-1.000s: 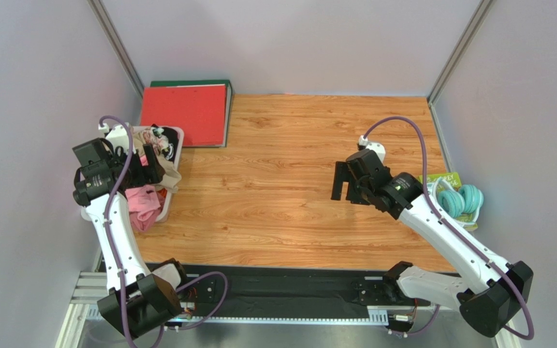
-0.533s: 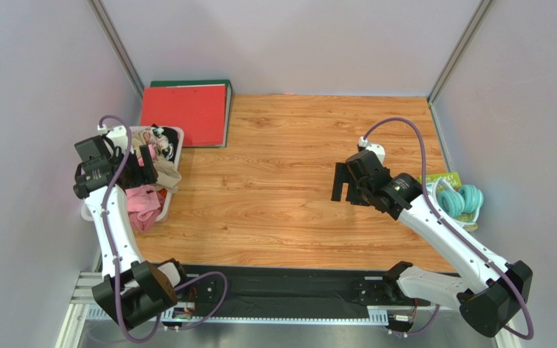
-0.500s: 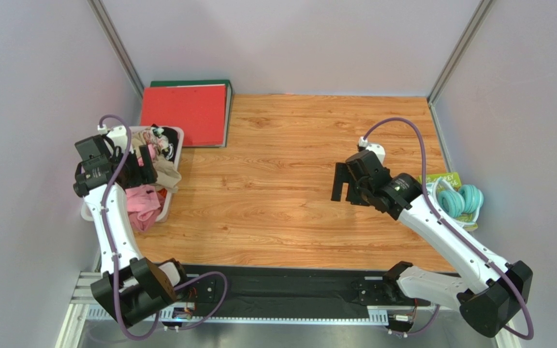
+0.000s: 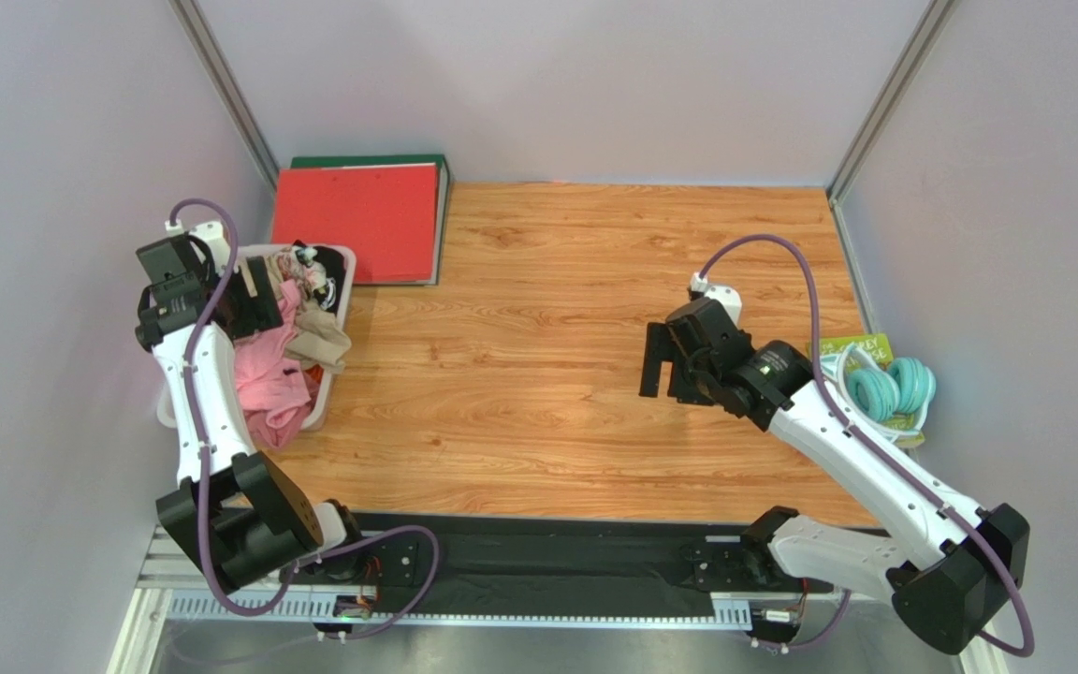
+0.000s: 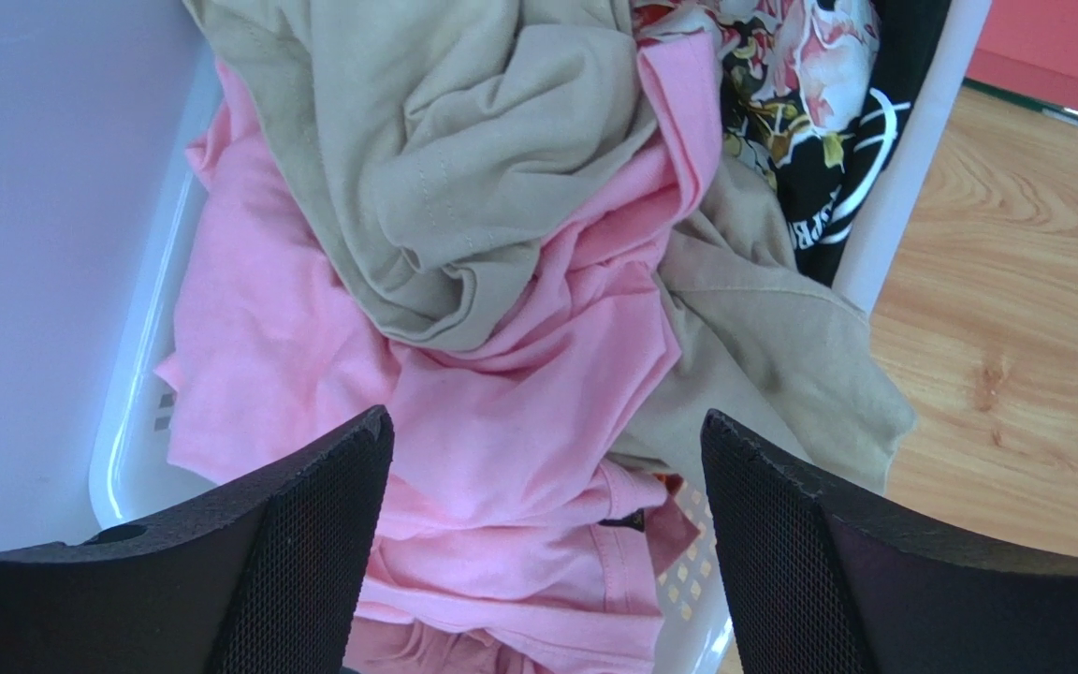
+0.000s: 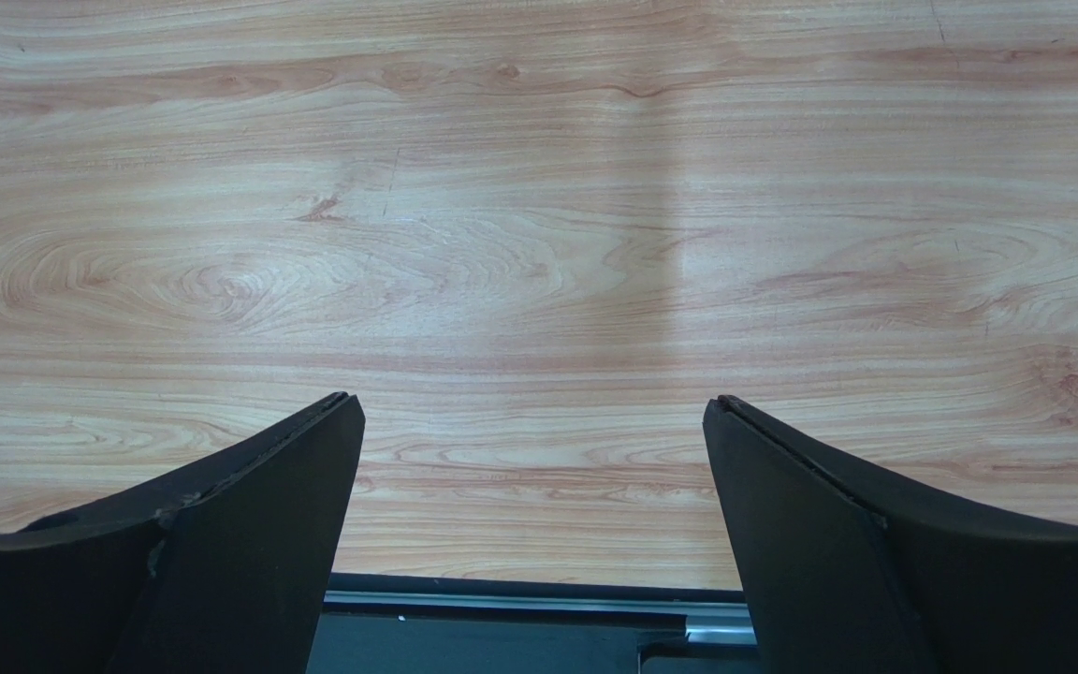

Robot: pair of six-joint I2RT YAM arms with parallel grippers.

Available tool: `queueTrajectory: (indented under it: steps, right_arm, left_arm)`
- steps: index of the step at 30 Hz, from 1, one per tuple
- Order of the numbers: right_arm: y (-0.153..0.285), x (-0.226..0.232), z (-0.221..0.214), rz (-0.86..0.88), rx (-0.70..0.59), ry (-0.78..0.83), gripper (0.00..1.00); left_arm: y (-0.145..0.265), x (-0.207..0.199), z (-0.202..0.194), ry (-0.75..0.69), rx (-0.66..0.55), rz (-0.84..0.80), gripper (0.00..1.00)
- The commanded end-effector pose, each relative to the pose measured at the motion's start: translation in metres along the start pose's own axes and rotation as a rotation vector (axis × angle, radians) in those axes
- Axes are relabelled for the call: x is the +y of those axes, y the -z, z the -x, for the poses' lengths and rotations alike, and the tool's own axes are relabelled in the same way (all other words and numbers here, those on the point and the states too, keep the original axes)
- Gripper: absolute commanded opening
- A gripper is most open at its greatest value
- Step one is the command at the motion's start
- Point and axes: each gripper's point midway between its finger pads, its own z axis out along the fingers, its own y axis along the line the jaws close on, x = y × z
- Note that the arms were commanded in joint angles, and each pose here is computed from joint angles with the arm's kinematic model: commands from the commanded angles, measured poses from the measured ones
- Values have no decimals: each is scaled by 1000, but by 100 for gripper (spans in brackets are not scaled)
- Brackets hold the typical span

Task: Fold and stack the t-shirts
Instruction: Grab the tshirt from the pile

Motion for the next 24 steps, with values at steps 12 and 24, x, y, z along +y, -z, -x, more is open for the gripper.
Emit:
queueTrajectory:
  steps: [12, 24]
  right_arm:
    - [3, 8, 2, 44, -29, -16, 93]
    - [5, 5, 1, 36, -25, -13, 89]
  left_arm:
    - [-26, 20, 25, 50, -43, 94, 78]
    - [-36, 26, 28, 59, -38, 113, 64]
